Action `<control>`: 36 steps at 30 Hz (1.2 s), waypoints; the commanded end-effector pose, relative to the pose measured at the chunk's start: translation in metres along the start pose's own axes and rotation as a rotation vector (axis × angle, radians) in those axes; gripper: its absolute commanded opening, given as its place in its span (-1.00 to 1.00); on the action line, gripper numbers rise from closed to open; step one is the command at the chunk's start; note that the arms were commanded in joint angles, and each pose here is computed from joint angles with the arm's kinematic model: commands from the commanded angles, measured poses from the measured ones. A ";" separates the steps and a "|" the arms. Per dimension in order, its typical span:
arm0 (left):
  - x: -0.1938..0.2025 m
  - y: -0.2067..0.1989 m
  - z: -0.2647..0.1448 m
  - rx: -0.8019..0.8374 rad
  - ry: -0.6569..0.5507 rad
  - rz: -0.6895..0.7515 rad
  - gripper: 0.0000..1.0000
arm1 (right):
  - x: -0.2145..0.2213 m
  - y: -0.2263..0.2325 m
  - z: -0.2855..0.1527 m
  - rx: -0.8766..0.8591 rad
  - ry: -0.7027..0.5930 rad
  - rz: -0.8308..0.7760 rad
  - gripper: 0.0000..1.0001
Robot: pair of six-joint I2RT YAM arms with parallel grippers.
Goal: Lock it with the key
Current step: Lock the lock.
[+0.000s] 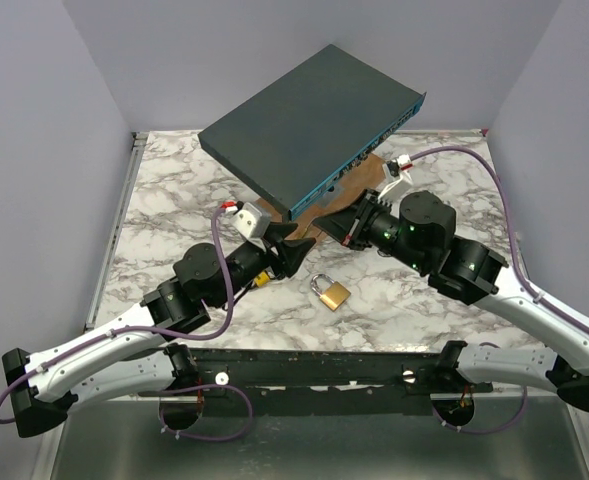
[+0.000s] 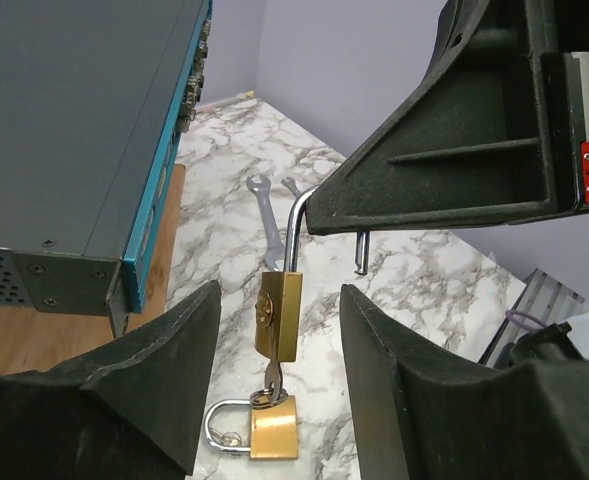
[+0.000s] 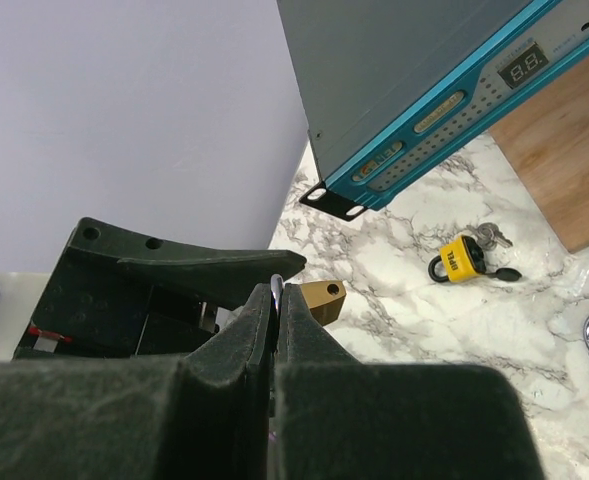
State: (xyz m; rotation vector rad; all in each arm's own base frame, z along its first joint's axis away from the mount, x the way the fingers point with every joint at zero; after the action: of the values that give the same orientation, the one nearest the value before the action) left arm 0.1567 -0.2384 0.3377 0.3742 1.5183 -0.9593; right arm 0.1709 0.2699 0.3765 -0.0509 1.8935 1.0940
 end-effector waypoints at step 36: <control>-0.012 -0.014 0.002 0.074 -0.042 -0.047 -0.34 | -0.026 0.017 -0.025 -0.066 -0.082 0.025 -0.99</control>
State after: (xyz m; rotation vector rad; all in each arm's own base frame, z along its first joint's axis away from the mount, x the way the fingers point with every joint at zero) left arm 0.1563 -0.2464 0.3383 0.3744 1.5144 -1.0022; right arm 0.1638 0.2596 0.3928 -0.0434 1.8484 1.1248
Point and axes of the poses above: each gripper's point midway between its finger pads, its own z axis out along the fingers, its own y axis along the line the jaws close on, x = y × z, the point moved 5 cm from there along -z, back along the fingers, and after that the axes turned 7 degrees about -z, right-handed, at the moved point
